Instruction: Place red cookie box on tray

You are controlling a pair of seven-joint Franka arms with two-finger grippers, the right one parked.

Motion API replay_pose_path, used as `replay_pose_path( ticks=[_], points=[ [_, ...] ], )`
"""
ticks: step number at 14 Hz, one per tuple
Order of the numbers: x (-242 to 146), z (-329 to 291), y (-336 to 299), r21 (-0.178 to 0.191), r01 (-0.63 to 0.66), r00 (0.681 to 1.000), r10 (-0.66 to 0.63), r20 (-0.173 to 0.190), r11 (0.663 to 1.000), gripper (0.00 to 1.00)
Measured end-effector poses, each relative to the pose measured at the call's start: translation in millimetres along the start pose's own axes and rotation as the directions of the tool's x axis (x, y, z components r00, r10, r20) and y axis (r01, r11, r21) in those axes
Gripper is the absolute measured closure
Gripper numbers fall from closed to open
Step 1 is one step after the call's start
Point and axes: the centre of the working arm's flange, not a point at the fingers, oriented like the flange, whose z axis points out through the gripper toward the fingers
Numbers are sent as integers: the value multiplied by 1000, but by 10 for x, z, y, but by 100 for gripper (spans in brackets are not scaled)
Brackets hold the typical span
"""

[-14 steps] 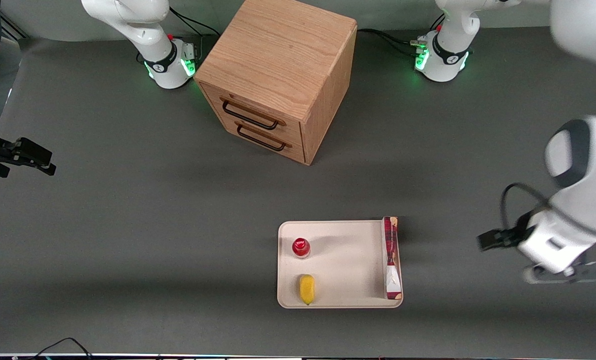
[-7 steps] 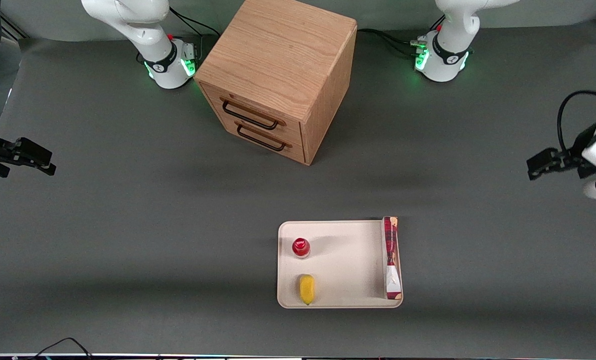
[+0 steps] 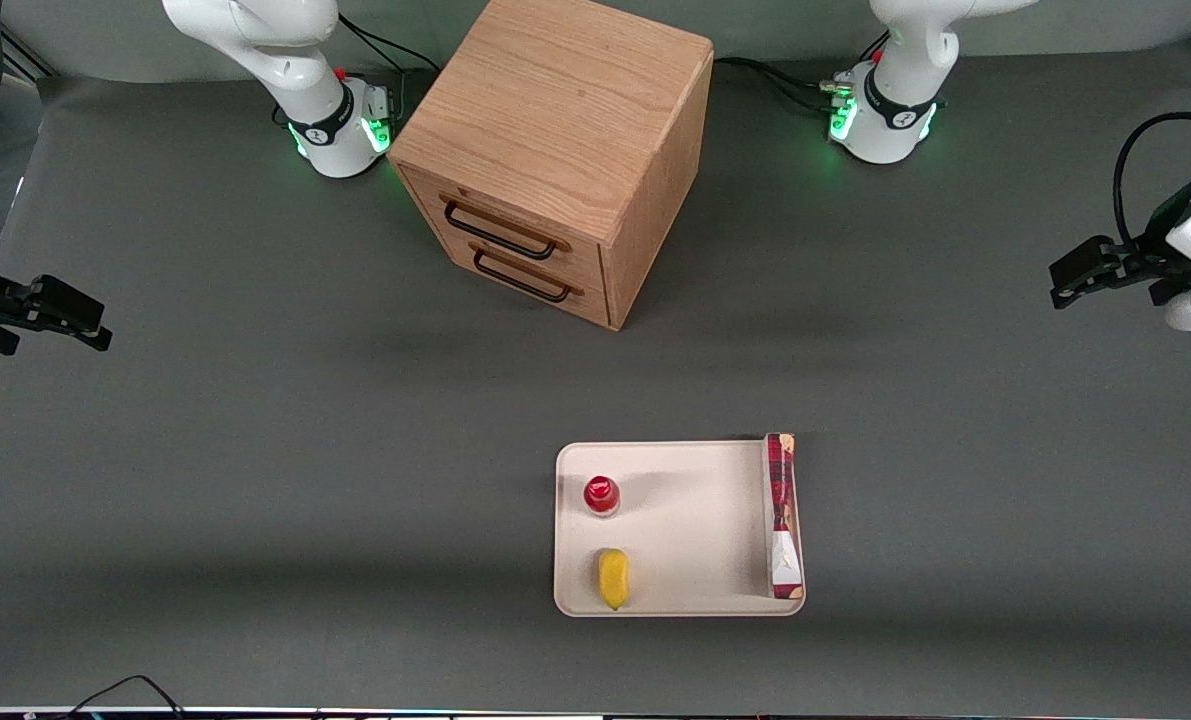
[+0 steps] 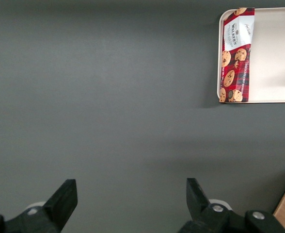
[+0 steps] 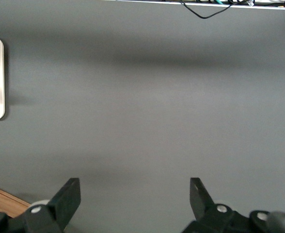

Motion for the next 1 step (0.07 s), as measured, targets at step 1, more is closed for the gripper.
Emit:
replay_pose_path(
  ticks=[1],
  points=[
    [-1, 6, 0, -14, 2, 1000, -1, 2, 1000, 0]
  ],
)
